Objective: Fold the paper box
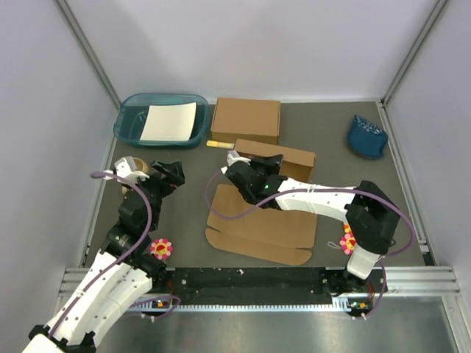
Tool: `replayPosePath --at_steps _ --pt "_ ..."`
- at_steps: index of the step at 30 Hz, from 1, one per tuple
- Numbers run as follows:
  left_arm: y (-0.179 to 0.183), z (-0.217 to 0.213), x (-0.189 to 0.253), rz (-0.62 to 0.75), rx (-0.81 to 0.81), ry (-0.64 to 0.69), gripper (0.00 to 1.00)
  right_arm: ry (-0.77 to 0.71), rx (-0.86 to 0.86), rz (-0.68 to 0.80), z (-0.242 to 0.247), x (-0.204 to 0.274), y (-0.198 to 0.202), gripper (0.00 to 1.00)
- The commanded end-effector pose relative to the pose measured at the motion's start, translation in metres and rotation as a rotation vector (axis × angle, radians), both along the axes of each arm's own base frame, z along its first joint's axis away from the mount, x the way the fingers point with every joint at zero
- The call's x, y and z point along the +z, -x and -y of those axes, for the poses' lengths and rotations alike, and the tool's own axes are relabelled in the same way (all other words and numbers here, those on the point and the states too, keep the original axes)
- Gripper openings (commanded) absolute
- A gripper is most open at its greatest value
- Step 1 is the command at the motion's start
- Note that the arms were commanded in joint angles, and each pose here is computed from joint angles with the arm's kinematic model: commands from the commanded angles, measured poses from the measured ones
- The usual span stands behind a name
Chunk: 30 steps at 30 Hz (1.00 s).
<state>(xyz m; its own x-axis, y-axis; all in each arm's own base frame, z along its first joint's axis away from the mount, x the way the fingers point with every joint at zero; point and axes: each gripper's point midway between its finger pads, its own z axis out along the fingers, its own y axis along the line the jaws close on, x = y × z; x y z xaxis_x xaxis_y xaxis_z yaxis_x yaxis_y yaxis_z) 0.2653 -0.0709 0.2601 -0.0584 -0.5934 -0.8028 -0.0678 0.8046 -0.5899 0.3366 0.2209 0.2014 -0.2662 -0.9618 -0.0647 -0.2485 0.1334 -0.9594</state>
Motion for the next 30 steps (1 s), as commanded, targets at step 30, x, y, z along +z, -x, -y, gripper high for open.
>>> replayPosePath --at_steps 30 --pt "0.017 0.062 0.111 0.324 -0.378 0.007 0.92 -1.933 -1.553 -0.257 0.08 -0.06 0.059 0.0"
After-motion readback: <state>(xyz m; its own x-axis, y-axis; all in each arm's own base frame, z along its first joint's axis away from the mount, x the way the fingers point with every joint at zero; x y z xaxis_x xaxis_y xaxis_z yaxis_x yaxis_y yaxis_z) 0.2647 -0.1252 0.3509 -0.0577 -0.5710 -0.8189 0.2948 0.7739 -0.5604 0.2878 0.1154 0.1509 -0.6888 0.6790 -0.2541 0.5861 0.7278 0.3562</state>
